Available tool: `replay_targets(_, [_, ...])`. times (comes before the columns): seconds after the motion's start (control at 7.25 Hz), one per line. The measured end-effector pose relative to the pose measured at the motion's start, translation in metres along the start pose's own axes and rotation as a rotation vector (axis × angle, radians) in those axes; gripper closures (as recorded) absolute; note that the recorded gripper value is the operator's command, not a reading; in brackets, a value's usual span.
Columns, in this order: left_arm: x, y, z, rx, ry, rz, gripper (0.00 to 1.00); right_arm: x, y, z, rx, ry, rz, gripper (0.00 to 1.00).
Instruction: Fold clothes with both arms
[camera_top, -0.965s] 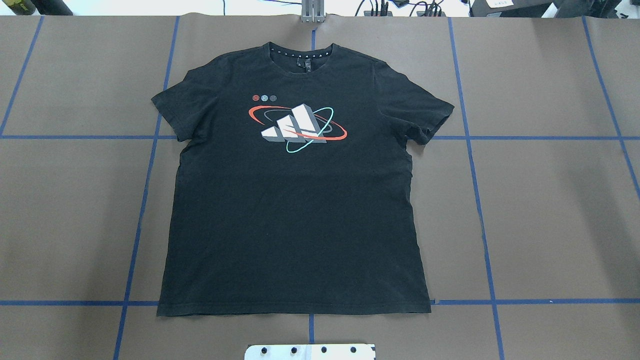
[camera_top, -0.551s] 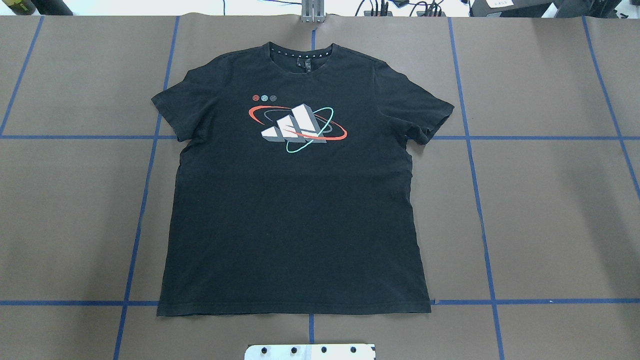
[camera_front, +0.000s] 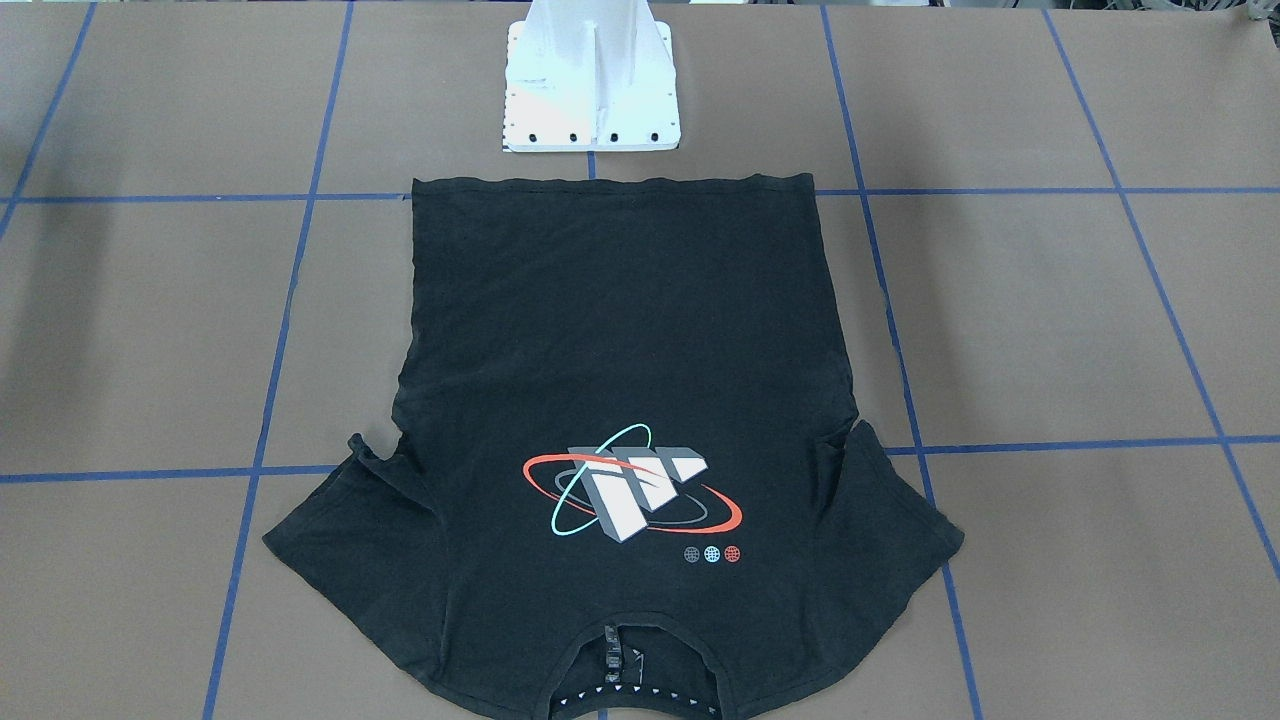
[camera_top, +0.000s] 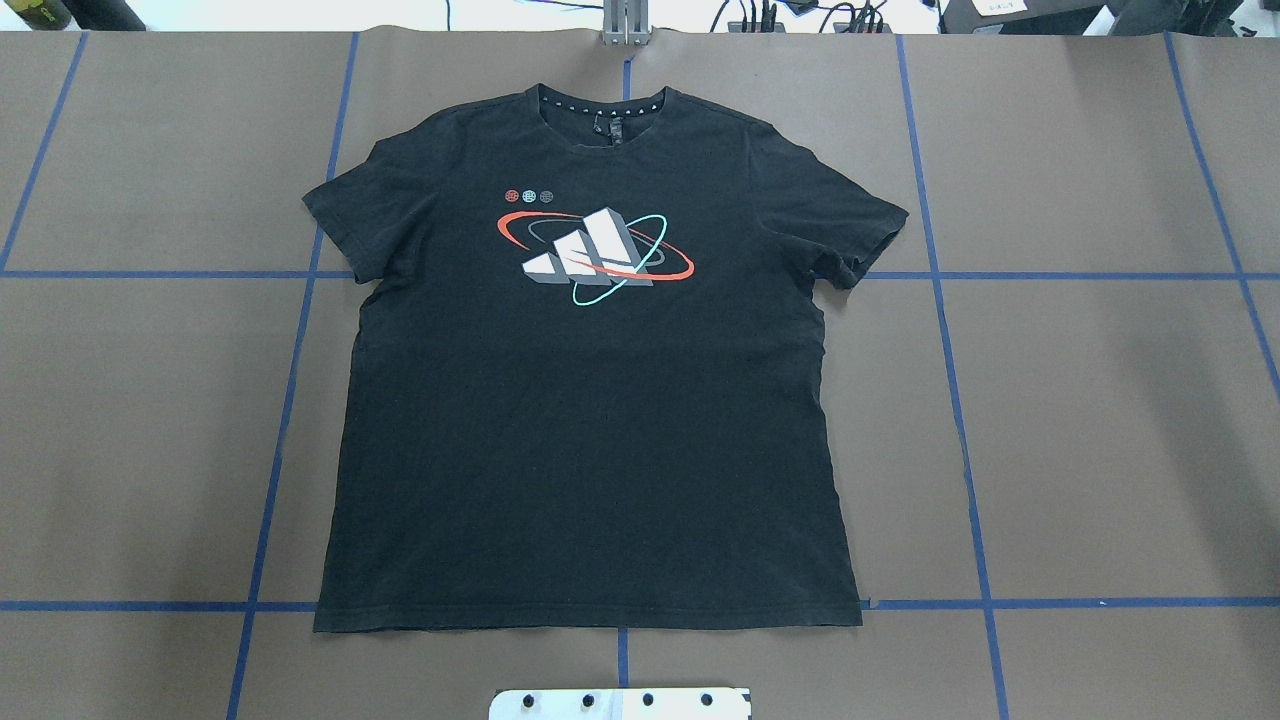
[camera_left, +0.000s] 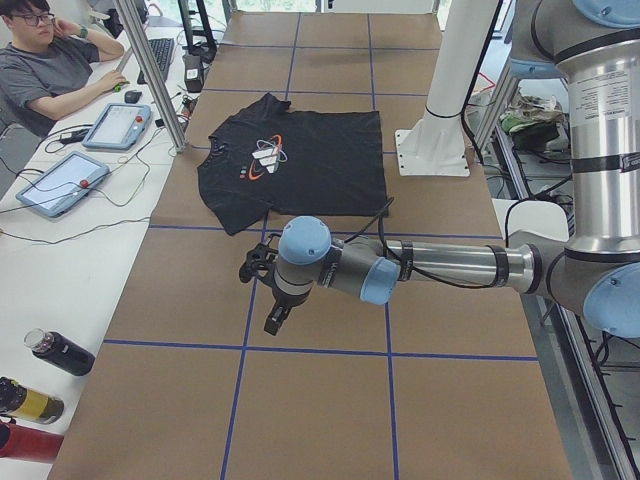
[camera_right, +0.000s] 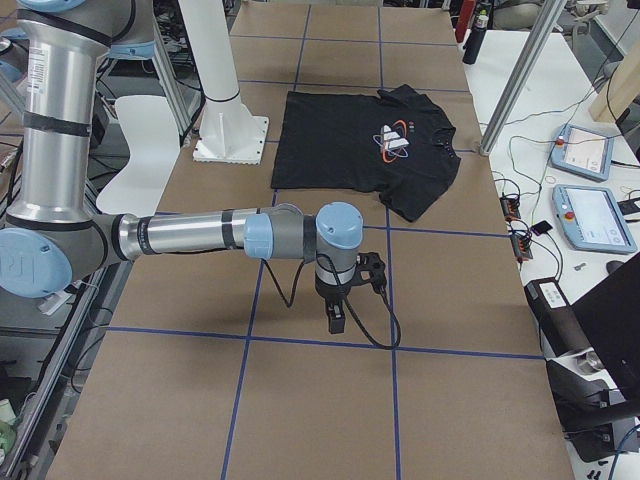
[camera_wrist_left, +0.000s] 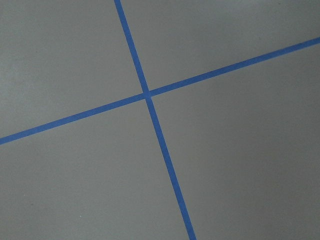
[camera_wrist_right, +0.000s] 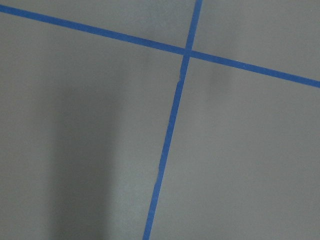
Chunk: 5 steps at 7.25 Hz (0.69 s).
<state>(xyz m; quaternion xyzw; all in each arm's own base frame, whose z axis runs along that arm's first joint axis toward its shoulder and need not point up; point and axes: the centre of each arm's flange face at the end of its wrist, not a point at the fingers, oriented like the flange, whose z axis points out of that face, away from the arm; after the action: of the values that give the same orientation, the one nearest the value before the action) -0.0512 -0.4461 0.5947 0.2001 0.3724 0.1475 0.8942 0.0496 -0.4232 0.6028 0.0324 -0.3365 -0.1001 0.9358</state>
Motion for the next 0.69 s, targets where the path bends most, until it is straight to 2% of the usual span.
replay_targets(0.14, [0.004, -0.014, -0.005, 0.039, -0.005, 0.04, 0.0, -0.007, -0.01, -0.01, 0.029, 0.004, -0.021, 0.0])
replay_targets(0.41, [0.012, -0.058, -0.019, 0.11, -0.014, 0.113, 0.0, -0.021, -0.038, -0.031, 0.139, 0.019, -0.108, 0.0])
replay_targets(0.69, [0.019, -0.094, -0.031, 0.177, -0.021, 0.184, 0.0, -0.024, -0.048, -0.036, 0.203, 0.021, -0.145, 0.0])
